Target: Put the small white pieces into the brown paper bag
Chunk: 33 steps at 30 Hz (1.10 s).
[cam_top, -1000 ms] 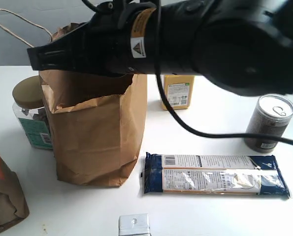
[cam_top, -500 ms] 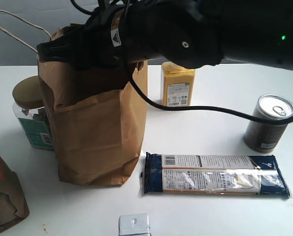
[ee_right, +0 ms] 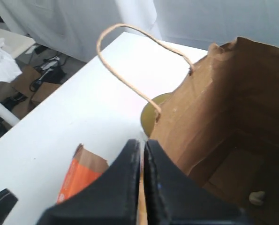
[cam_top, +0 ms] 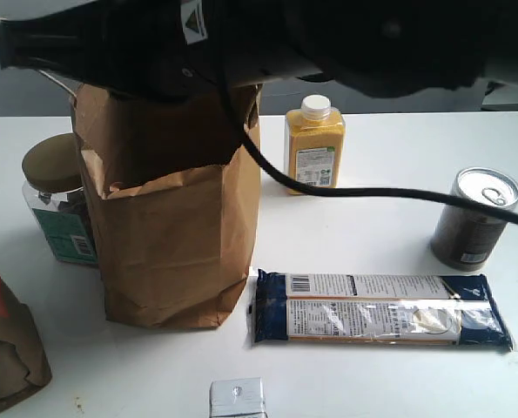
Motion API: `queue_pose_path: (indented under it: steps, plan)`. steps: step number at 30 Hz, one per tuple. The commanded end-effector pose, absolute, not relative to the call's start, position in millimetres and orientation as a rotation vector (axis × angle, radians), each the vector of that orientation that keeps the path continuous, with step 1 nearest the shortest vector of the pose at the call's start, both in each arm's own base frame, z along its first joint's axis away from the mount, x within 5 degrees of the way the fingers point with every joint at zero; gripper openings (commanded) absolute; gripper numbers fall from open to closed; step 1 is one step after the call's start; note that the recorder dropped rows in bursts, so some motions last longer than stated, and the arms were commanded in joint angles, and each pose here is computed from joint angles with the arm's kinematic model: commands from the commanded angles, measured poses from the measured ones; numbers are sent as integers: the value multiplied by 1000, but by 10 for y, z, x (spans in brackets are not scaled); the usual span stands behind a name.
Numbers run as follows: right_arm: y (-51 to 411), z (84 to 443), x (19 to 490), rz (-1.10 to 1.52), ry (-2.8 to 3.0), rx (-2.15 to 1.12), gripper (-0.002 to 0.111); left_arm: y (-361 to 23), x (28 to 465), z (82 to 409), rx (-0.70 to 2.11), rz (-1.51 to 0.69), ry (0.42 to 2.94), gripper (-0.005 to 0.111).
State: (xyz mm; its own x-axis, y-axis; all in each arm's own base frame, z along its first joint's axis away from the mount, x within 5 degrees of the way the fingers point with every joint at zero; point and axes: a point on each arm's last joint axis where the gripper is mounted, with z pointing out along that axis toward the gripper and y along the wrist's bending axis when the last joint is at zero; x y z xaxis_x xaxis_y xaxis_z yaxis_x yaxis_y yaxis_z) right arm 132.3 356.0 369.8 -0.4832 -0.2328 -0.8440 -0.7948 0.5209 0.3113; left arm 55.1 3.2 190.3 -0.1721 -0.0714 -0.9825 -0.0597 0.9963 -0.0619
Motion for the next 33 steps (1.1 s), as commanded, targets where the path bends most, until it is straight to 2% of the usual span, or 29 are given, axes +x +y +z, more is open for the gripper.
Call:
queue_pose_path:
  steps: [1, 6, 13, 23, 33]
  plan:
    - [3493, 3720, 1177, 954, 1998, -878, 0, 27, 551, 1896, -102, -26, 1740, 0]
    - [3361, 3609, 991, 962, 2005, -933, 0, 27, 551, 1896, -102, -26, 1740, 0]
    - [2949, 3446, 858, 966, 2006, -945, 0, 27, 551, 1896, -102, -26, 1740, 0]
    - [2007, 3189, 927, 903, 2040, -777, 0, 27, 551, 1896, -102, -26, 1740, 0]
    - [1137, 2923, 1035, 689, 1946, -572, 0, 27, 551, 1896, -102, -26, 1740, 0]
